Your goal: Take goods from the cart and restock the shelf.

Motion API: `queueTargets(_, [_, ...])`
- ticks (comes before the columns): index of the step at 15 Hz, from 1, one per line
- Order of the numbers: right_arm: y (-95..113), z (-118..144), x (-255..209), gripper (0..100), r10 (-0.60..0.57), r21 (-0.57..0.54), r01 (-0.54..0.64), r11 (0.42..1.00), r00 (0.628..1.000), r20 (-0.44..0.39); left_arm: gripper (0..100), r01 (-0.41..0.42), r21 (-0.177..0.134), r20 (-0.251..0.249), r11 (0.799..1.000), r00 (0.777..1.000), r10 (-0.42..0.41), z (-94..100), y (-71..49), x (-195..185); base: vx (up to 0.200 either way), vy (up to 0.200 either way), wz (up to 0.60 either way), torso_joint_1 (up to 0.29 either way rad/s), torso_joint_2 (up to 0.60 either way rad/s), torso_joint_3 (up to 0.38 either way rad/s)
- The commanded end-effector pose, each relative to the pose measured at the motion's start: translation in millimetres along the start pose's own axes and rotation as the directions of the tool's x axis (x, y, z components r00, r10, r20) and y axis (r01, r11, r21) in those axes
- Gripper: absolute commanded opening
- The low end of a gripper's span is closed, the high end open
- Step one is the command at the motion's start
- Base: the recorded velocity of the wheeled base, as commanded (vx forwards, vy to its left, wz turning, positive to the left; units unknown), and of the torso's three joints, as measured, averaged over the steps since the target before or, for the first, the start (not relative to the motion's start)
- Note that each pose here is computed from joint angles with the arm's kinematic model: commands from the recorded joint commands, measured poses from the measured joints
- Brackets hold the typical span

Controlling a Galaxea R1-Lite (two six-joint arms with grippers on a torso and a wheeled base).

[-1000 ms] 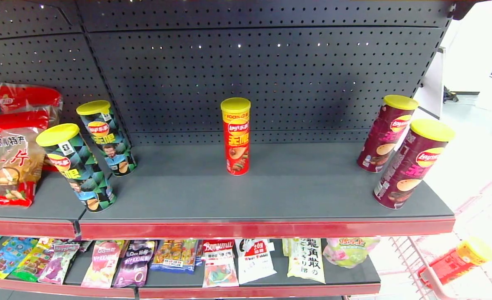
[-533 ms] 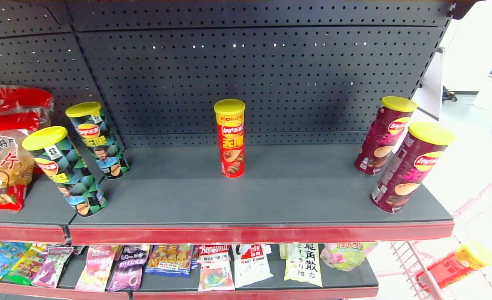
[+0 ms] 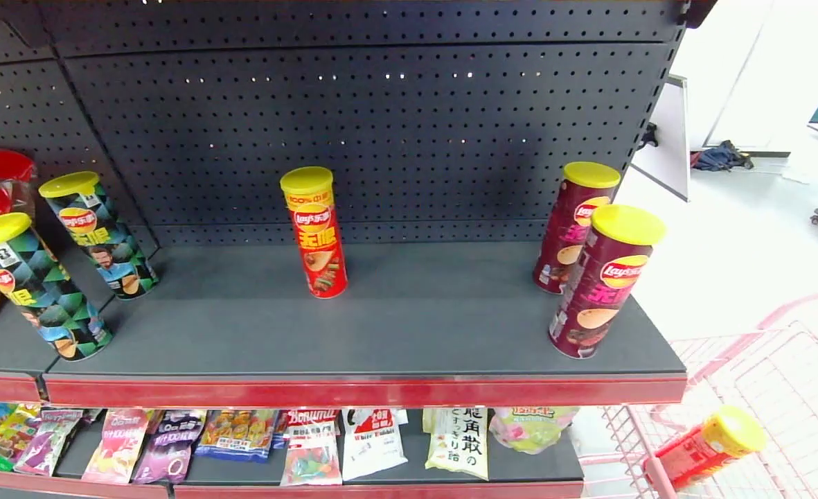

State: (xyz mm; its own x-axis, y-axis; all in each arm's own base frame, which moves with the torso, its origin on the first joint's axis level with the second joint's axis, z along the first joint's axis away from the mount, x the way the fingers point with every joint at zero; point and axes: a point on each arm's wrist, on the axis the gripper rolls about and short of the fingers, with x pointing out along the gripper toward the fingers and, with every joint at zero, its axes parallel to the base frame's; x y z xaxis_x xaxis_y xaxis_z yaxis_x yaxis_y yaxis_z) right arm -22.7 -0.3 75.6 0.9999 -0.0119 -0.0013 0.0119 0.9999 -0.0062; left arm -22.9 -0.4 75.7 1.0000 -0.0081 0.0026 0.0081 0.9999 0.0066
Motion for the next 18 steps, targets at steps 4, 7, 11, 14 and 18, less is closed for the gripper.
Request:
queueTargets(4, [0.0, 0.1, 0.0, 100, 0.0, 0.0, 0.0, 1.0, 1.0, 0.001, 100, 0.0, 0.0, -0.001, 1.0, 1.0, 0.0, -0.1, 0.0, 0.1, 0.0, -0.2, 0.0, 0.0, 0.0, 0.004])
queueTargets(7, [0.0, 0.1, 0.0, 100, 0.0, 0.0, 0.0, 1.0, 1.0, 0.001, 100, 0.0, -0.004, -0.003, 1.0, 1.0, 0.0, -0.2, 0.0, 0.1, 0.0, 0.0, 0.0, 0.0, 0.0, 0.0])
queueTargets(11, [0.2, 0.1, 0.0, 100, 0.009, 0.002, -0.009, 1.0, 1.0, 0.001, 100, 0.0, -0.004, -0.003, 1.0, 1.0, 0.0, -0.2, 0.0, 0.1, 0.0, 0.0, -0.15, -0.001, 0.0, -0.001])
queueTargets(14, [0.2, 0.1, 0.0, 100, 0.009, 0.002, -0.009, 1.0, 1.0, 0.001, 100, 0.0, -0.005, -0.003, 1.0, 1.0, 0.0, -0.2, 0.0, 0.1, 0.0, 0.0, -0.6, 0.004, 0.0, -0.001])
queueTargets(18, [0.2, 0.1, 0.0, 100, 0.009, 0.002, -0.009, 1.0, 1.0, 0.001, 100, 0.0, -0.005, -0.003, 1.0, 1.0, 0.0, -0.2, 0.0, 0.1, 0.0, 0.0, -0.6, 0.004, 0.0, -0.001])
